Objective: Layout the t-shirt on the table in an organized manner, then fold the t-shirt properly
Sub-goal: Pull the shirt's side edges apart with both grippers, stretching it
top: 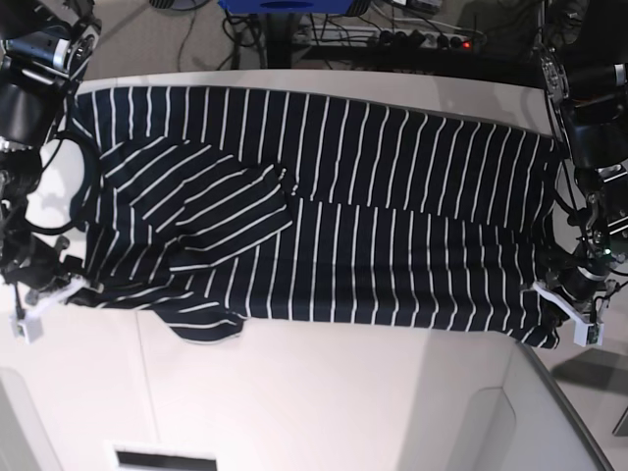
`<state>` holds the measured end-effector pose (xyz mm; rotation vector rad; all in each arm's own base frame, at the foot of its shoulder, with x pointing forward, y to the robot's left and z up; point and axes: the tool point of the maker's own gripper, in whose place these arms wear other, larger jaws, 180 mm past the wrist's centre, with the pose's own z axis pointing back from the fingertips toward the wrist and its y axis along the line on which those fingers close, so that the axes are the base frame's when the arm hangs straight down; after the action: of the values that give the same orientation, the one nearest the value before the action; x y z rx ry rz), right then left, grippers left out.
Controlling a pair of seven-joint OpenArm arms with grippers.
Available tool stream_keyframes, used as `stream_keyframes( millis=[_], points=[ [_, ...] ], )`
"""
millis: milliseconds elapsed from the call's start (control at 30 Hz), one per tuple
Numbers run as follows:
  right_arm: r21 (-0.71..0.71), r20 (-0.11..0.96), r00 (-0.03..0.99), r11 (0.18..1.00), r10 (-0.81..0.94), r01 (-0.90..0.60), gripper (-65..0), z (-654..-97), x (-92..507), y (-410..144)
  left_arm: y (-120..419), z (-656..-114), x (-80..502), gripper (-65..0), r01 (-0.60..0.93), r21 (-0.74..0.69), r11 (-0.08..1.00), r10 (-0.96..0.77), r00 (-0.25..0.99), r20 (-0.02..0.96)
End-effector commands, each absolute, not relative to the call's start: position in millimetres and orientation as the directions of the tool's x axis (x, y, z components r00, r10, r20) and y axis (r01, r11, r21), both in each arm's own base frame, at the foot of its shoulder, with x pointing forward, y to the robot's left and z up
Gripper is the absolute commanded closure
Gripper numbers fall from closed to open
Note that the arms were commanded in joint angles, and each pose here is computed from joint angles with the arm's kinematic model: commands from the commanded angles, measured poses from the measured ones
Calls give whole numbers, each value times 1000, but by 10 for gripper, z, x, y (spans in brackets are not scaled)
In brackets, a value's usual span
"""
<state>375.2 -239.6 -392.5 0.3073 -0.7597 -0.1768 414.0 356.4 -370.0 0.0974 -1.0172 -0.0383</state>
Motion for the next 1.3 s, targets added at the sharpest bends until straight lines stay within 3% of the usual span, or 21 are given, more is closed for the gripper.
stream_keyframes(
  millis=[0, 267, 833, 900, 1033, 1100, 1267],
  points=[
    [325, 692, 671, 945, -268, 43, -2, -3758, 3850, -2501, 3665, -3428, 4265, 0, -33, 118, 993, -89, 460, 883],
    [306, 695, 699, 949, -168, -75, -2, -3816, 3743, -2366, 3605, -3562, 4026, 0, -11, 141, 990, -118, 481, 869],
    [334, 515, 842, 942, -162, -23, -11, -4445, 3014, -2273, 3386, -4210, 3035, 0, 1, 127, 992, -99, 634, 767],
    [333, 496, 855, 942, -154, -24, -65, -4466, 2971, -2261, 3381, -4241, 2995, 0, 3, 127, 992, -99, 642, 761],
    [319, 500, 853, 948, -151, -19, -327, -4381, 2971, -2321, 3377, -4261, 2975, 0, 4, 127, 992, -99, 649, 754],
    [316, 550, 813, 949, -189, 7, -414, -4209, 3034, -2389, 3407, -4250, 2967, 0, -2, 129, 992, -97, 649, 755],
    [274, 627, 761, 962, -166, -16, -425, -3857, 3278, -2469, 3490, -4199, 2930, -439, 3, 155, 988, -120, 650, 751]
  ],
)
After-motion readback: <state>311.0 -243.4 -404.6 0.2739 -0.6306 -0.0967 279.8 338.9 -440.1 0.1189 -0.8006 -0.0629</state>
